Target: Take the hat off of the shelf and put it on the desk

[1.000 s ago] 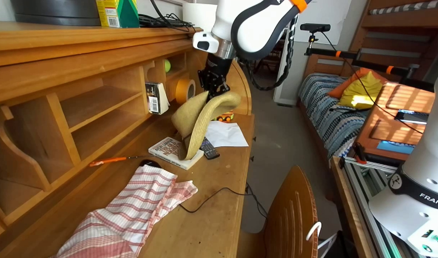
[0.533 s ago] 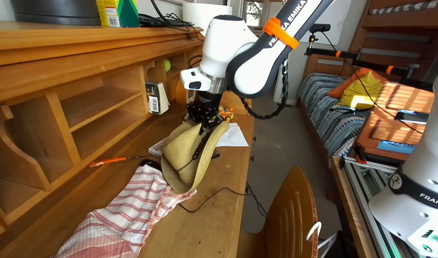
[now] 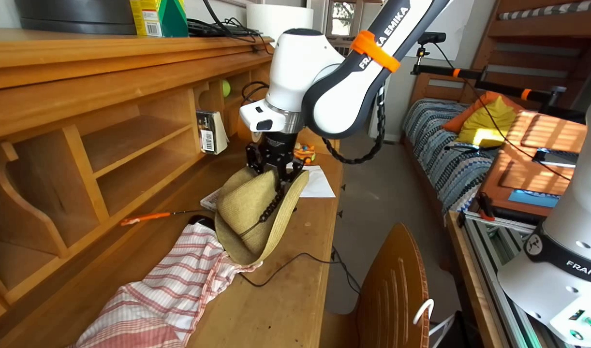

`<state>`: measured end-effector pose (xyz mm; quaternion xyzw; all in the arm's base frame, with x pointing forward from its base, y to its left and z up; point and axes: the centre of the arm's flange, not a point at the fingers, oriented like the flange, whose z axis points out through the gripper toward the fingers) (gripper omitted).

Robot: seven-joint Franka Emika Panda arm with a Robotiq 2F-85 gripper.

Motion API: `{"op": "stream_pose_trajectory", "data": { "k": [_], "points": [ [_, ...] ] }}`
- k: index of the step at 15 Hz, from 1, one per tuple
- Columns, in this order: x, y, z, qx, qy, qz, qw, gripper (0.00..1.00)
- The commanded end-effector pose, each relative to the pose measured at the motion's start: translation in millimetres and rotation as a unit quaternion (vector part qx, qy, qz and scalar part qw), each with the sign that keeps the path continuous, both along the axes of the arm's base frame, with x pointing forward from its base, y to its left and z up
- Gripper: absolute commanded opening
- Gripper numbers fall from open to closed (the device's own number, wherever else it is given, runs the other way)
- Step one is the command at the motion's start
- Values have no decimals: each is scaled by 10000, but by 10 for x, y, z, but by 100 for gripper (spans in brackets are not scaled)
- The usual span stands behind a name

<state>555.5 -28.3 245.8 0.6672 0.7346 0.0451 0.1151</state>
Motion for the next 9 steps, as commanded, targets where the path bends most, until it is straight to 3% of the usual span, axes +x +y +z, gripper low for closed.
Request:
{"op": "stream_pose_trajectory", "data": {
  "k": [1, 3, 5, 9],
  "points": [
    [-123, 2, 310, 32, 57, 162, 9998, 84],
    [-204, 88, 442, 41, 75, 293, 9995, 99],
    [-300, 146, 551, -160, 425, 339, 9984, 100],
    [-633, 64, 952, -24, 900, 978, 9911, 100]
  ]
}}
